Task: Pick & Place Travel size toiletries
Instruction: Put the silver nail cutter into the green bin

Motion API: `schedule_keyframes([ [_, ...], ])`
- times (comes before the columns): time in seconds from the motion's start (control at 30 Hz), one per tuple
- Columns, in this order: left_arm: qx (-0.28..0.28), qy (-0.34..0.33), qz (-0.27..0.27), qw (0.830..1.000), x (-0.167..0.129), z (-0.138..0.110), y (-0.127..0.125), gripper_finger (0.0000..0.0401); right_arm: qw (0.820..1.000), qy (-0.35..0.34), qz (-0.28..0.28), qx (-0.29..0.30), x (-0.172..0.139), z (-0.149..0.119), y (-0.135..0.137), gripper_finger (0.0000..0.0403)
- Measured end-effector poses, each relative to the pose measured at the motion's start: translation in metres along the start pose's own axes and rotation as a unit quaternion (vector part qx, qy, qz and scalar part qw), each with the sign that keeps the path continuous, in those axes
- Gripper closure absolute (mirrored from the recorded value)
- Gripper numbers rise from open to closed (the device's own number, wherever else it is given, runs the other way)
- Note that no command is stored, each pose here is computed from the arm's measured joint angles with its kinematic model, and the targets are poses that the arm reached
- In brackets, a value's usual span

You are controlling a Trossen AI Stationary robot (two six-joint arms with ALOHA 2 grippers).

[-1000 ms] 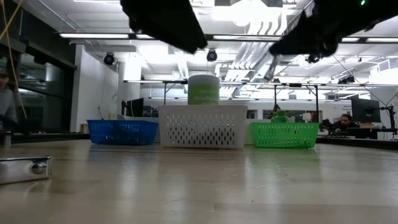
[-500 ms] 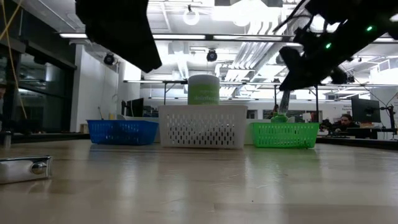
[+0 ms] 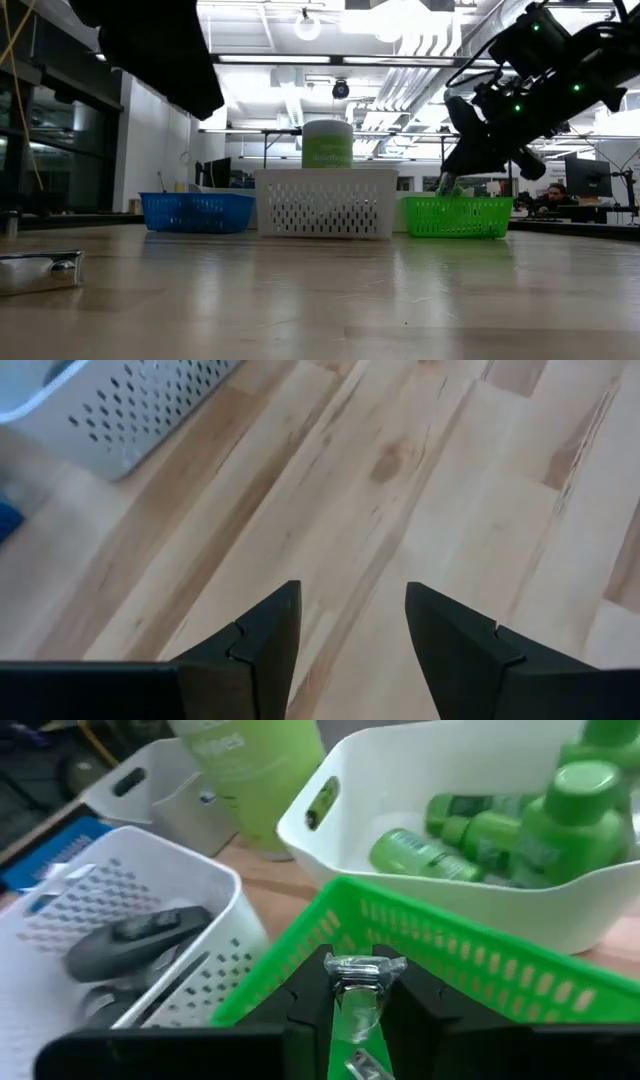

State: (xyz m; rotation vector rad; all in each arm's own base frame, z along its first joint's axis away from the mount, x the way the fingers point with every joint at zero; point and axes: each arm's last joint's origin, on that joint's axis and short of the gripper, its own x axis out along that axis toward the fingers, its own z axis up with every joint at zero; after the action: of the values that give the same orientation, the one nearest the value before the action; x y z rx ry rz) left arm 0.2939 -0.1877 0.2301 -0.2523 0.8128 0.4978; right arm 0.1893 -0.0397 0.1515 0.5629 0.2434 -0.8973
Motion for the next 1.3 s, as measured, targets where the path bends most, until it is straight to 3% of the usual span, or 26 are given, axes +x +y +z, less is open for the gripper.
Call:
schedule_keyframes([
  [0.7, -0.055, 0.07, -0.034, 0.995, -0.005, -0.01, -0.004, 0.0221, 0.999, 0.008, 0.038, 0.002, -0.001, 0.003, 0.0, 0.0182],
  [0.97, -0.154, 0.132, -0.06, 0.977, -0.012, -0.02, -0.011, 0.0221, 0.989, 0.04, 0.145, 0.008, -0.014, 0.014, 0.007, 0.0175],
  [1.3, -0.143, 0.213, -0.052, 0.965, 0.012, -0.042, -0.025, 0.0221, 0.964, 0.076, 0.252, -0.034, -0.025, 0.019, 0.011, 0.0175],
])
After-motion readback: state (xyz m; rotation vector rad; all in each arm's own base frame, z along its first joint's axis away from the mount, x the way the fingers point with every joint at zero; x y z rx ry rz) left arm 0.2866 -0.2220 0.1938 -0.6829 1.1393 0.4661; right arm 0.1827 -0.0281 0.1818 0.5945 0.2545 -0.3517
